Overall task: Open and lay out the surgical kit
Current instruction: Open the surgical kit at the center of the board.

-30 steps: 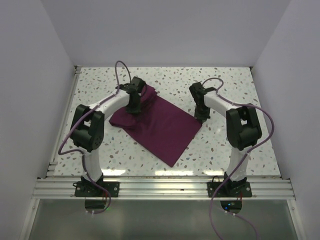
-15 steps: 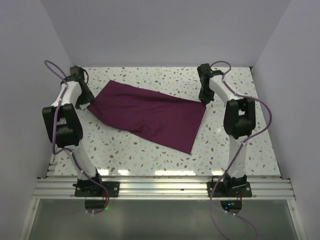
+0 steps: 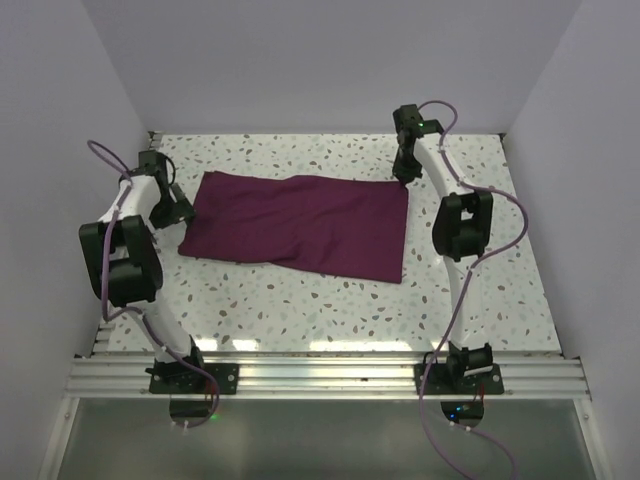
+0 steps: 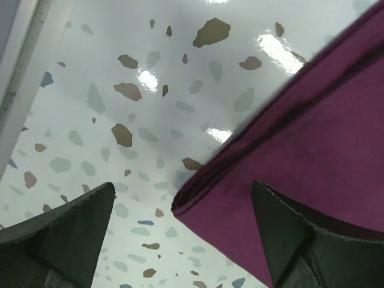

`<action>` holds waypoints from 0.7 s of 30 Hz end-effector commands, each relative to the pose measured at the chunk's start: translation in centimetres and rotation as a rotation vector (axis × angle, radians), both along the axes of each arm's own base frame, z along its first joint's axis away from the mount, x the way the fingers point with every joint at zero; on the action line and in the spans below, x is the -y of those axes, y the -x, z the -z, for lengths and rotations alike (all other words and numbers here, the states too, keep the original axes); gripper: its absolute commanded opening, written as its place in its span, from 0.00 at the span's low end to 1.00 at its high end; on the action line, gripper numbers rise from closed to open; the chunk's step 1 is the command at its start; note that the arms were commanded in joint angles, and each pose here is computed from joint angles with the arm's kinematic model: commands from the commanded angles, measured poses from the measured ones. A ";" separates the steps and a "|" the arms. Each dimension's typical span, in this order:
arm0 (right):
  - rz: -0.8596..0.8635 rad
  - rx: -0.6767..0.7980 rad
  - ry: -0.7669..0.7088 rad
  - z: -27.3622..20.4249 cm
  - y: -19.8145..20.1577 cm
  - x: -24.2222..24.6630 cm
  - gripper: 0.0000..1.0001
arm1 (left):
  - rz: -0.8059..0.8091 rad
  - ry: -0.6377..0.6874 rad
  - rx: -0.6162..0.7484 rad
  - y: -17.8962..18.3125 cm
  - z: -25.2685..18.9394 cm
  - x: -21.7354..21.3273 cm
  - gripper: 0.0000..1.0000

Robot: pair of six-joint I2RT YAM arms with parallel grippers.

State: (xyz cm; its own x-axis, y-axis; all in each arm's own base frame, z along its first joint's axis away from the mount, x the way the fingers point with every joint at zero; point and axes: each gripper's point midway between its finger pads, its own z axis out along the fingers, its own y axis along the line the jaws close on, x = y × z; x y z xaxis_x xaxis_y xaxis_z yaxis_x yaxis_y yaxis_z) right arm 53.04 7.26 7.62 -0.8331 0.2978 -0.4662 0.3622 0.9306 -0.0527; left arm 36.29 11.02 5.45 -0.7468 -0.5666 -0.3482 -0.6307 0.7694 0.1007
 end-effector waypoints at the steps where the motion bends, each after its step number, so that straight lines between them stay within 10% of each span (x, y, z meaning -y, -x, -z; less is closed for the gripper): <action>1: -0.105 0.061 -0.092 -3.5 0.1 -2.7 0.00 | 0.004 -0.023 0.121 -0.2 -4.8 0.1 1.00; 6: -0.348 0.153 -0.198 -10.9 6.0 -10.5 0.00 | -0.003 -0.016 0.226 -1.0 -8.0 0.5 1.00; 11: -0.684 -0.036 -0.268 -10.0 20.9 -18.8 0.00 | -0.006 -0.009 0.352 -1.9 -12.1 0.8 1.00; 21: -0.931 -0.516 -0.085 -3.3 50.6 -13.5 0.00 | -0.073 -0.052 0.493 -0.8 -17.3 0.5 1.00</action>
